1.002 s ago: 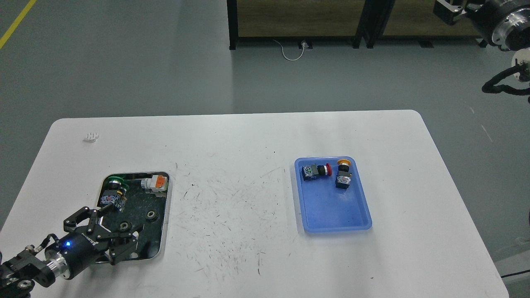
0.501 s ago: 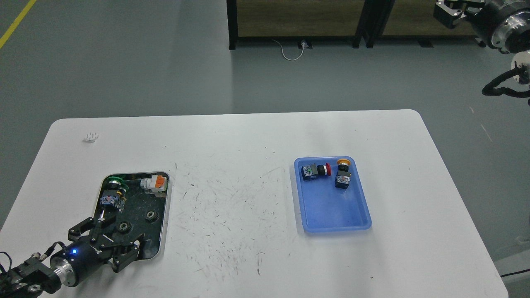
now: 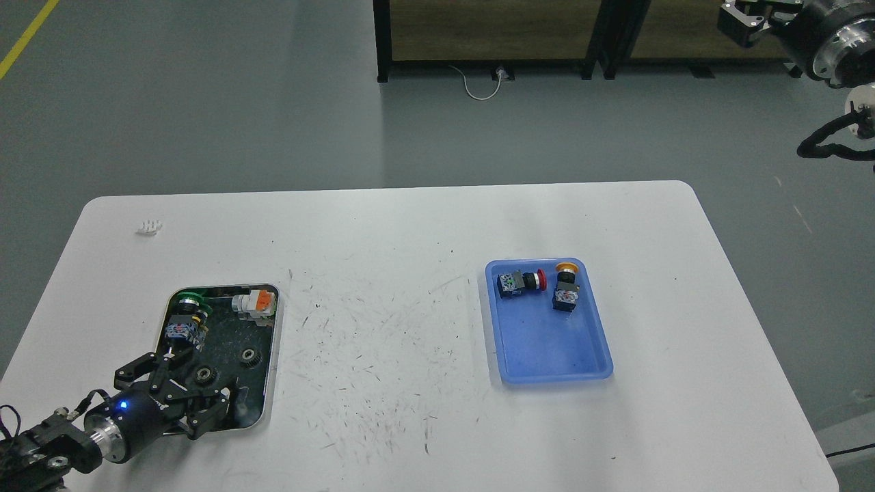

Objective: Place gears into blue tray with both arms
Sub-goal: 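Close the left gripper on the black ring gear in the tray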

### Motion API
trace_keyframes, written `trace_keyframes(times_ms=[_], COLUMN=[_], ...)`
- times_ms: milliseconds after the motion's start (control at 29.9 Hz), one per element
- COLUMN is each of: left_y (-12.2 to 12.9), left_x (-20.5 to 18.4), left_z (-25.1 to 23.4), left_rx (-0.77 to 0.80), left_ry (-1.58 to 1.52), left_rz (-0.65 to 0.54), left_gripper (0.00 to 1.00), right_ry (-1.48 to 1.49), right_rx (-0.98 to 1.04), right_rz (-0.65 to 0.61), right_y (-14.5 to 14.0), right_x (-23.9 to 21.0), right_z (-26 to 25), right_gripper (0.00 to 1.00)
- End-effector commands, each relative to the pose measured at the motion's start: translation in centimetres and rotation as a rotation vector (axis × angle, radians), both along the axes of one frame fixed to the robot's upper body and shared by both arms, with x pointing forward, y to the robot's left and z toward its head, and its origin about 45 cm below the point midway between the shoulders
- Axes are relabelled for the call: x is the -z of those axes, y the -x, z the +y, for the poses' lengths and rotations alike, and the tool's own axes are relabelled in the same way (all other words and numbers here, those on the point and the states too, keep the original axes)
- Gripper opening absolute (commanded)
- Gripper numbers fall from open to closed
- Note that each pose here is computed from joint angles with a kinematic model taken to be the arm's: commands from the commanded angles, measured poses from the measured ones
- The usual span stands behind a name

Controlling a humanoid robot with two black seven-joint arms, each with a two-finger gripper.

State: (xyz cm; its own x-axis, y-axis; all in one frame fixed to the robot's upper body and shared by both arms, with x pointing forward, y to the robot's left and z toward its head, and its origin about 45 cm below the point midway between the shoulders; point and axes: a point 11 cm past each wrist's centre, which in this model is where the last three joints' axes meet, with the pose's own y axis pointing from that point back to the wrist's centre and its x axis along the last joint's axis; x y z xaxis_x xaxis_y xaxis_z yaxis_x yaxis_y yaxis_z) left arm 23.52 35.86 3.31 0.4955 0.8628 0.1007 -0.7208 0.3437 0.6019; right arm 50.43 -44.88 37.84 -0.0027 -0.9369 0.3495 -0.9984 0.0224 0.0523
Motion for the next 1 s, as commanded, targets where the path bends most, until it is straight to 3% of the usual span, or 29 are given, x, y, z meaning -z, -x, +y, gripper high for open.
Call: trace_keyframes(times_ms=[0,969], left_y=[0.1,0.4], left_x=[0.0,0.3], left_z=[0.0,1.0], left_rx=[0.004,0.01], left_ry=[0.001,-0.024], left_rz=[0.006,0.03], left_gripper=[0.8,0.36], right_ry=[0.002,0.011], right_rx=[0.0,0.005], right_rz=[0.001,-0.001], right_y=[0.0,0.0], right_x=[0.0,0.1], right_z=[0.0,0.0], right_gripper=[1.0,1.0])
